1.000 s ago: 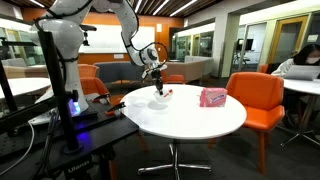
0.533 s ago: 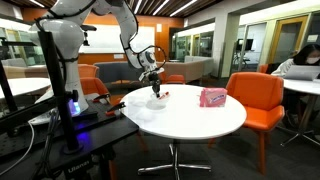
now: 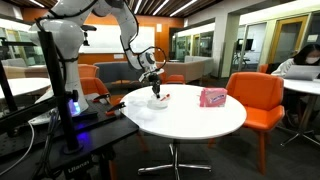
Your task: Move the white bowl to the left side of the table
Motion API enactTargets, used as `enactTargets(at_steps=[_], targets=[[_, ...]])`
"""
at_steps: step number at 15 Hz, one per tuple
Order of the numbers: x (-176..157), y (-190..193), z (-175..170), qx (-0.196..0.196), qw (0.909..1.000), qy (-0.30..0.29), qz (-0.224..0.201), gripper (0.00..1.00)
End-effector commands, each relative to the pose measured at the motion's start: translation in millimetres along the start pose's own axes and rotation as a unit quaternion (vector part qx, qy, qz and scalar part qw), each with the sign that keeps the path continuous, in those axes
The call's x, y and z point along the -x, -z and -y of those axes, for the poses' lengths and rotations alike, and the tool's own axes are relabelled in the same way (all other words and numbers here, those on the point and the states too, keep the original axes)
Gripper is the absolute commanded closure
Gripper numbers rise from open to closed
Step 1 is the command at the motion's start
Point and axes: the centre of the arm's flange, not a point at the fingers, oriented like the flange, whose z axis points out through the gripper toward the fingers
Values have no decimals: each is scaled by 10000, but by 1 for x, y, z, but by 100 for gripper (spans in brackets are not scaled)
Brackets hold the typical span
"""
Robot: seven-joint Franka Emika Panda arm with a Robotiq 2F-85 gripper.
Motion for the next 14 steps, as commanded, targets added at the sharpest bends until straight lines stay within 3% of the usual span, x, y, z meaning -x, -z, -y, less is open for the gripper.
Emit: enactTargets(at_steps=[1, 6, 9, 11, 14], targets=[[-5, 7, -3, -6, 9999, 108, -93, 61], [-8, 42, -17, -462, 9988, 112, -125, 24], [-17, 83, -37, -1207, 9927, 88, -3, 1], [-26, 111, -61, -1678, 9858, 55, 82, 0], [-34, 140, -100, -2075, 9782, 86, -33, 0]])
